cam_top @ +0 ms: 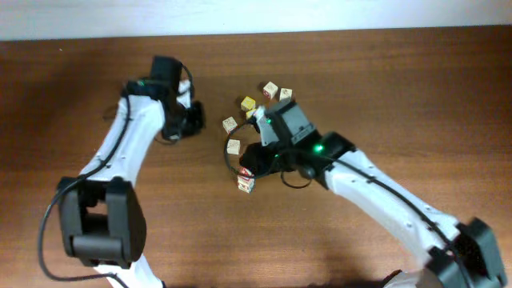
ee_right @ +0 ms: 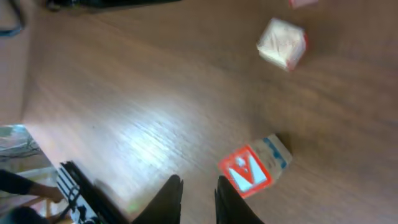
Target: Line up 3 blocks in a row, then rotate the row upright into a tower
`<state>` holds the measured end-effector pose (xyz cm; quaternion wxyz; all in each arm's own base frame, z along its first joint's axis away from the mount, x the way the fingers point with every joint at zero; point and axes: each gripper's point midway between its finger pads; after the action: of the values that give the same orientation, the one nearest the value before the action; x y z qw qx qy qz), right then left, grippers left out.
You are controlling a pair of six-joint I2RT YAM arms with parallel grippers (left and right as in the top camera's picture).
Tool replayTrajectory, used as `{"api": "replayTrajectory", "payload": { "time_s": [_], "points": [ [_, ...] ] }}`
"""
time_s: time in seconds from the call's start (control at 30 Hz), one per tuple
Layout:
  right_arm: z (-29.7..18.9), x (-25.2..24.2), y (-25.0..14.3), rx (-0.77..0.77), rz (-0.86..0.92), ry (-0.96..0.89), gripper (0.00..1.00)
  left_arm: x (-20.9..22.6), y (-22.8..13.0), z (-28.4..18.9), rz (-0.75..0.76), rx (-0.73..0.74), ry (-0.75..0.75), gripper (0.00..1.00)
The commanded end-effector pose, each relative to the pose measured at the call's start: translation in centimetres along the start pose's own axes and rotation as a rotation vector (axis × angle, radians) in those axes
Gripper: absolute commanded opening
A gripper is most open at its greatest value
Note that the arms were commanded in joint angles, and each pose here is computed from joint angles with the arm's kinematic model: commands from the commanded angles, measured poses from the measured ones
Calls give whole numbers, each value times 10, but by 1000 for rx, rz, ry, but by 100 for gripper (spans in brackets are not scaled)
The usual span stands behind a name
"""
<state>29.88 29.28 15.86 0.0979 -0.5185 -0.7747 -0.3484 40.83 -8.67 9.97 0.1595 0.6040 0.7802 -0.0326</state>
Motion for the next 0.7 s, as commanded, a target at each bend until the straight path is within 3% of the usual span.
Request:
{"api": "replayTrajectory", "payload": {
  "time_s": [0.0, 0.03, 0.07, 0.1, 0.13, 0.17, 0.23, 0.27, 0.43, 0.57, 0.67],
  "points": [
    [-87, 17, 53, -212, -100, -13, 22, -1, 53, -101, 26, -274, 22, 0],
    [-106, 16, 58, -250, -101, -28, 25, -2, 59, -124, 25, -329, 15, 2],
    [-141, 12, 64, -322, -90, -67, 32, -3, 62, -150, 22, -391, -1, 32],
    [-161, 9, 64, -361, -81, -90, 36, -2, 59, -162, 21, -413, -6, 99],
    [-176, 7, 62, -389, -73, -110, 37, -4, 57, -170, 24, -430, -13, 99],
    [-207, 2, 54, -441, -79, -159, 45, -5, 56, -178, 27, -448, -19, 99],
    [-259, -15, 27, -527, -27, -305, 86, -5, 55, -180, 28, -452, -20, 99],
    [-273, -18, 18, -552, -14, -350, 98, -5, 55, -179, 27, -451, -20, 99],
    [-312, -3, -17, -637, -32, -367, 98, -5, 55, -179, 27, -451, -20, 99],
    [-311, -4, -23, -622, -24, -374, 99, -5, 55, -179, 27, -451, -20, 99],
    [-312, -34, -31, -597, 32, -523, 98, -5, 55, -179, 27, -451, -20, 99]
  ]
}}
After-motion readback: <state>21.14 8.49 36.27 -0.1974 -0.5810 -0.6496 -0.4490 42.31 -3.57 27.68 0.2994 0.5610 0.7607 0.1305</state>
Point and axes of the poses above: each gripper's point midway between its finger pads, its own z axis out along the fingers, its own x axis along the line the jaws close on, y = z × x, and after that the axes turned 6 degrees about -z, right-handed
